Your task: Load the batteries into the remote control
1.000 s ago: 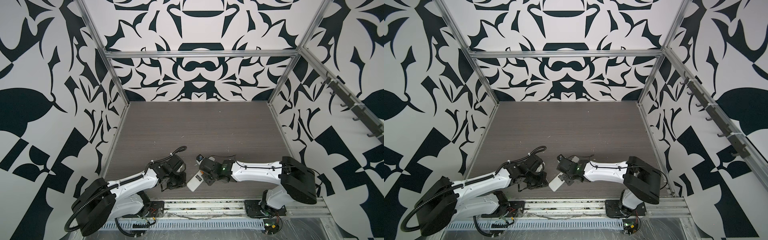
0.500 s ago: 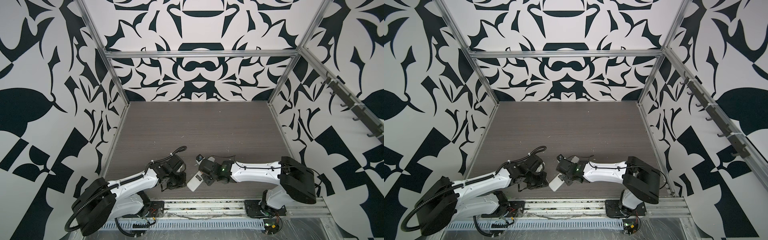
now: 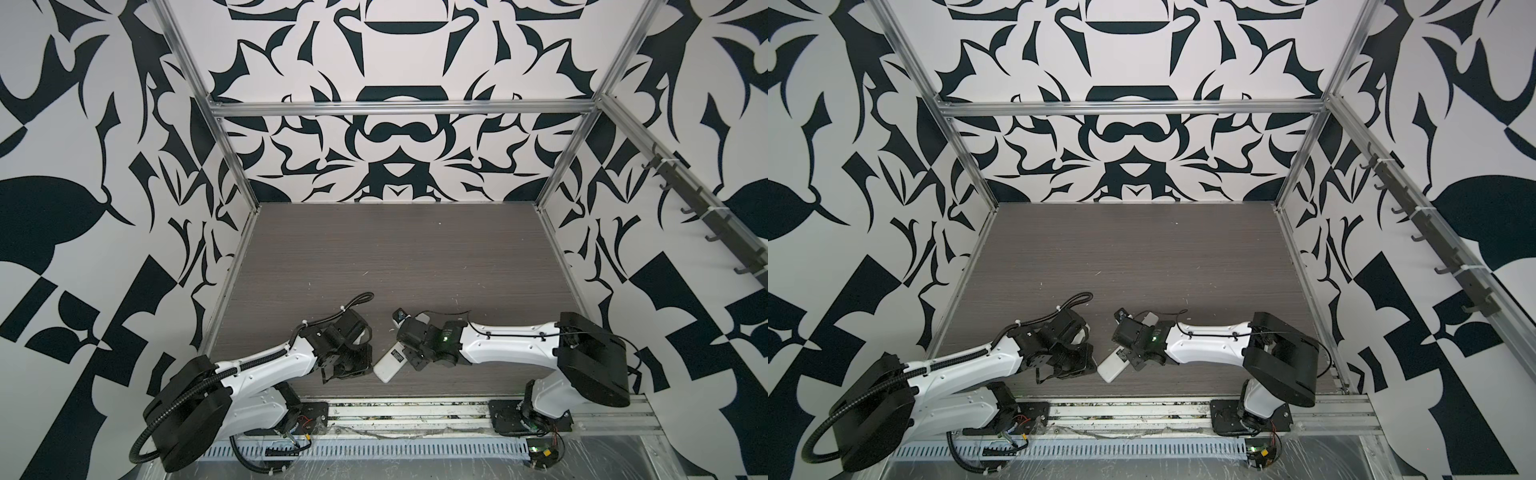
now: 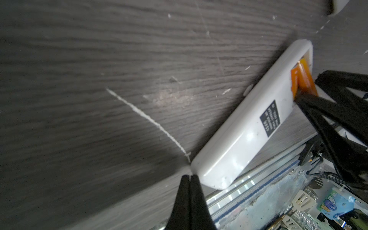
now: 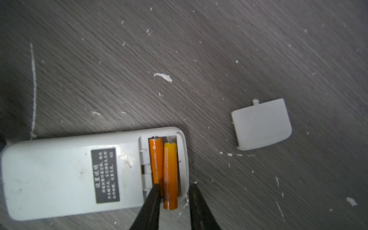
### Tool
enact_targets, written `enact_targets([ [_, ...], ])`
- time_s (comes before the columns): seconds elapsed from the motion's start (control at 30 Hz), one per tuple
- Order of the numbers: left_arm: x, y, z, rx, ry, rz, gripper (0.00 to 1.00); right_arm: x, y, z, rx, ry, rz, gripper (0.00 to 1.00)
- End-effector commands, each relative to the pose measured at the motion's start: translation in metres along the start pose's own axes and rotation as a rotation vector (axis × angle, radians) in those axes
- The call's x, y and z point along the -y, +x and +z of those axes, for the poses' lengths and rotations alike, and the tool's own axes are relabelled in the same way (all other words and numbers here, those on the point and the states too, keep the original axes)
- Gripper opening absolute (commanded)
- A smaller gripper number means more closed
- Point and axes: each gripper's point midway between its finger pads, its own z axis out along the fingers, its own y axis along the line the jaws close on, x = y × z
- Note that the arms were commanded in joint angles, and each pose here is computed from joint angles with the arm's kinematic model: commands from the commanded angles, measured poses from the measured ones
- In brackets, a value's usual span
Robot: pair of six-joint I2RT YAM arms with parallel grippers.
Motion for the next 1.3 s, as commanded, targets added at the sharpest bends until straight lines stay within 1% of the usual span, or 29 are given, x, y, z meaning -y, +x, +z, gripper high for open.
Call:
enact_targets([
  [0.0,-0.003,-0.001,-0.005,0.010,-0.020,0.008,0.00,-0.004,-0.020,-0.017,0.060,-0.010,0.013,0.34],
  [0.2,-0.005,-0.007,-0.023,0.057,-0.083,0.035,0.00,-0.009,-0.032,-0.032,0.104,-0.048,0.020,0.39],
  [0.33,-0.004,-0.011,-0.039,0.088,-0.116,0.054,0.00,-0.009,-0.039,-0.049,0.136,-0.065,-0.011,0.38],
  [0.37,-0.003,-0.012,-0.040,0.092,-0.114,0.057,0.00,-0.014,-0.038,-0.054,0.127,-0.098,-0.036,0.38],
  [0.5,0.011,-0.011,-0.033,0.075,-0.056,0.051,0.00,-0.019,-0.028,-0.071,0.086,-0.143,-0.246,0.36],
  [0.53,0.014,-0.010,-0.030,0.071,-0.047,0.055,0.00,-0.022,-0.025,-0.073,0.088,-0.164,-0.283,0.36],
  [0.57,0.018,-0.009,-0.027,0.067,-0.038,0.056,0.00,-0.020,-0.021,-0.074,0.084,-0.170,-0.307,0.38],
  [0.6,0.023,-0.008,-0.024,0.064,-0.026,0.058,0.00,-0.014,-0.019,-0.072,0.069,-0.172,-0.307,0.40],
  [0.67,0.031,-0.004,-0.020,0.054,-0.011,0.072,0.00,-0.002,-0.014,-0.066,0.026,-0.167,-0.268,0.39],
  [0.73,0.041,-0.001,-0.018,0.047,0.008,0.093,0.00,0.008,-0.014,-0.059,0.012,-0.157,-0.191,0.37],
  [0.83,0.063,0.011,-0.016,0.025,0.050,0.167,0.00,0.016,-0.020,-0.060,0.064,-0.187,-0.064,0.32],
  [0.9,0.076,0.020,-0.013,0.012,0.066,0.209,0.00,0.021,-0.028,-0.067,0.130,-0.217,0.002,0.32],
  [0.97,0.082,0.026,-0.008,-0.007,0.065,0.236,0.00,0.033,-0.032,-0.077,0.172,-0.208,0.040,0.33],
  [1.07,0.093,0.030,0.004,-0.008,0.073,0.261,0.00,0.053,-0.031,-0.088,0.193,-0.159,0.072,0.37],
  [1.1,0.091,0.031,0.015,-0.015,0.038,0.266,0.00,0.057,-0.031,-0.091,0.201,-0.152,0.080,0.38],
  [1.27,0.090,0.034,0.037,-0.021,-0.057,0.303,0.00,0.066,-0.028,-0.094,0.214,-0.133,0.100,0.44],
])
